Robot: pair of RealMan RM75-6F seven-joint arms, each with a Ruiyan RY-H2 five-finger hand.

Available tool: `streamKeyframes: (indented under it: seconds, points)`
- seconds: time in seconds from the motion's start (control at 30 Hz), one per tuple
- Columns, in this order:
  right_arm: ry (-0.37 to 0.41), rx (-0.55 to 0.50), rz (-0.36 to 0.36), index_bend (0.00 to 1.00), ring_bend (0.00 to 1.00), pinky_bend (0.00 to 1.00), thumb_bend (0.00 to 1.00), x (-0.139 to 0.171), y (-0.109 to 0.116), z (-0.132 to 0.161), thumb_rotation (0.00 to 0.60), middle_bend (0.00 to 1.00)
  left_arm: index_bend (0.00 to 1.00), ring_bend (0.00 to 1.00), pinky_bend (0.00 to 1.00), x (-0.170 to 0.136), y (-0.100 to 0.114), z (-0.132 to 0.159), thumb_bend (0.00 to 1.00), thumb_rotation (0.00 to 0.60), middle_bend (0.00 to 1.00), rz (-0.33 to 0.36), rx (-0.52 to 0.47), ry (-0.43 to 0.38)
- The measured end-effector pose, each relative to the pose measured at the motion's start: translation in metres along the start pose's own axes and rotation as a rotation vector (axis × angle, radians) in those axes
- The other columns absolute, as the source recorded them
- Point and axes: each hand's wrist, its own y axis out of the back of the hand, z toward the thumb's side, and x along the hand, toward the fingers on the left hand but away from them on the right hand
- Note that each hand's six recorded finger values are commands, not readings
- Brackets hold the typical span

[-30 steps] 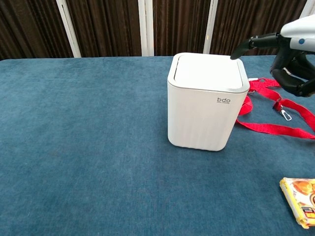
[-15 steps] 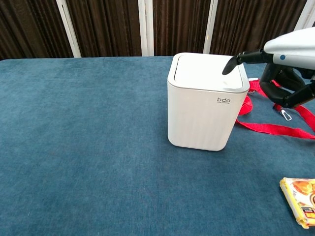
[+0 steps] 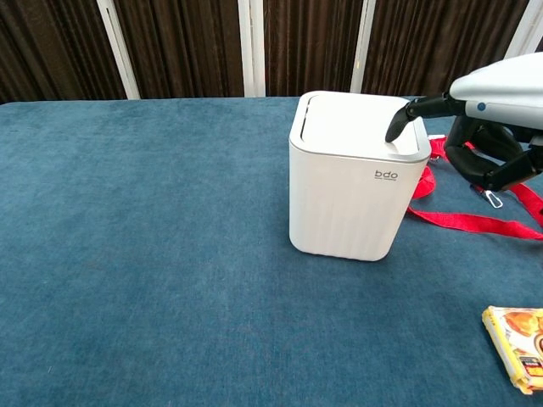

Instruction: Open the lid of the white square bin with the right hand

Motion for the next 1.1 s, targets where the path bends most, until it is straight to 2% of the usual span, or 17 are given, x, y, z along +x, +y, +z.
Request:
streamKeyframes:
  seconds: [0.2,0.3,0.37,0.43,0.47,0.53,0.6,0.67,0.8,0.87,1.1]
  points:
    - [0.003,0.002,-0.002,0.42,0.76,0.68,0.72,0.000,0.001,0.002,0.600,0.79,0.07,0.00,0.00,0.000,0.000,0.000,0.05,0.600,0.00,0.001,0.000,0.001]
    - [-0.004,-0.016,-0.014,0.35,0.75,0.68,0.72,0.000,0.005,0.001,0.600,0.79,0.07,0.00,0.00,0.000,0.000,-0.001,0.05,0.600,0.00,0.000,0.001,0.003]
    - [-0.015,-0.037,-0.029,0.29,0.71,0.66,0.71,0.001,0.009,-0.002,0.600,0.78,0.07,0.00,0.00,0.000,0.000,0.000,0.05,0.600,0.00,0.000,0.001,0.003]
    - [-0.033,-0.072,-0.052,0.24,0.62,0.57,0.66,0.002,0.015,-0.006,0.600,0.70,0.07,0.00,0.00,0.000,0.000,-0.001,0.05,0.600,0.00,0.001,0.000,0.004]
    - [-0.047,-0.097,-0.068,0.23,0.59,0.54,0.64,0.003,0.019,-0.010,0.600,0.66,0.07,0.00,0.00,0.000,0.000,-0.001,0.05,0.600,0.00,0.002,0.000,0.004]
    - [-0.076,-0.138,-0.098,0.22,0.49,0.40,0.59,0.006,0.025,-0.018,0.600,0.51,0.07,0.00,0.00,0.000,0.001,-0.001,0.05,0.600,0.00,0.002,-0.001,0.004]
    - [-0.120,-0.187,-0.135,0.22,0.40,0.26,0.55,0.012,0.031,-0.031,0.600,0.40,0.07,0.00,0.00,0.000,0.000,-0.001,0.05,0.600,0.00,0.002,-0.001,0.004]
    - [-0.172,-0.231,-0.173,0.22,0.35,0.20,0.53,0.020,0.036,-0.047,0.600,0.33,0.07,0.00,0.00,0.000,0.000,-0.001,0.05,0.600,0.00,0.001,0.000,0.003]
    - [-0.284,-0.282,-0.235,0.20,0.21,0.15,0.48,0.040,0.040,-0.079,0.600,0.18,0.07,0.00,0.00,0.000,0.000,0.000,0.05,0.600,0.00,0.001,0.000,0.002]
    - [-0.333,-0.297,-0.253,0.19,0.17,0.14,0.47,0.051,0.037,-0.094,0.600,0.14,0.07,0.00,0.00,0.000,-0.001,0.001,0.05,0.600,0.00,0.000,0.003,0.001]
    - [-0.406,-0.271,-0.269,0.17,0.13,0.11,0.38,0.084,0.016,-0.116,0.600,0.10,0.07,0.00,0.00,-0.001,-0.001,0.002,0.05,0.600,0.00,-0.002,0.014,-0.005]
